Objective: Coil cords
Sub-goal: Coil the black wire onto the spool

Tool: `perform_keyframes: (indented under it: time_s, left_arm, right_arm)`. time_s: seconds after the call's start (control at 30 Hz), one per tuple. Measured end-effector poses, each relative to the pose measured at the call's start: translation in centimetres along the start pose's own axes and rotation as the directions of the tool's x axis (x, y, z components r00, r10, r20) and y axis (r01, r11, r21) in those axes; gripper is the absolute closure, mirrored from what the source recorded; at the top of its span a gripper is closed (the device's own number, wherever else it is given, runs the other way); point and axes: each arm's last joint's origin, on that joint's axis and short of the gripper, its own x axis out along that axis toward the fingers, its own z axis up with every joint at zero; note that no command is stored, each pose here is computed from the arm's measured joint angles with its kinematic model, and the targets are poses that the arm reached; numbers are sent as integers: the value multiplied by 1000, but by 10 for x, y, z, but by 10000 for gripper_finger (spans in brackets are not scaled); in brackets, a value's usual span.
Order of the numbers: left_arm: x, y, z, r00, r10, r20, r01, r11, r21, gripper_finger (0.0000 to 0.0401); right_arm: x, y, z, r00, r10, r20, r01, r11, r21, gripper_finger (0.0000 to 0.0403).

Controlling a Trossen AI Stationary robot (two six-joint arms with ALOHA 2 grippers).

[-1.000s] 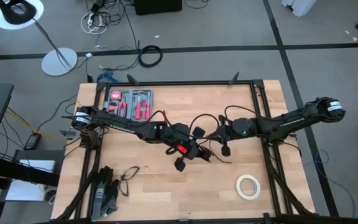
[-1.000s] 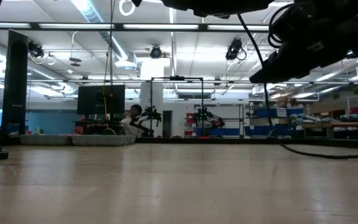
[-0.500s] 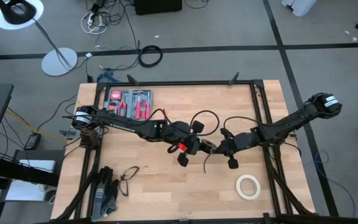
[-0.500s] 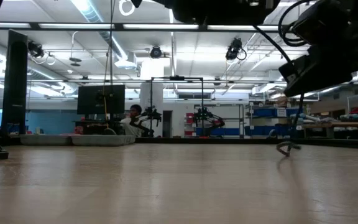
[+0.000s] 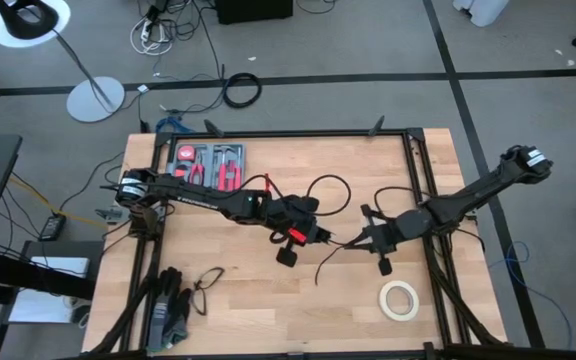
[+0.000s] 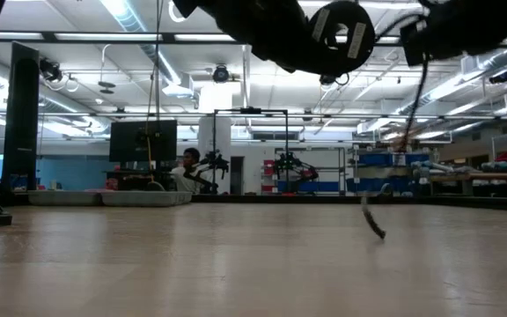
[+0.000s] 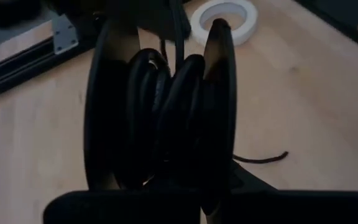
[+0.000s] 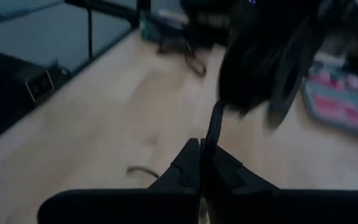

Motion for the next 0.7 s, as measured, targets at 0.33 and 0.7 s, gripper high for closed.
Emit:
perform_keyframes:
  time_s: [0.33, 0.7]
  left_arm:
    - [-1, -1, 2, 996, -77, 39, 79, 995, -63, 401]
    - [-1, -4, 9, 985, -122, 120, 134, 986, -97, 401]
  right_arm:
    - [-7, -21, 59, 999, -10, -48, 1, 983, -185, 402]
    - [5, -48, 83, 1000, -8, -17, 5, 977, -214, 397]
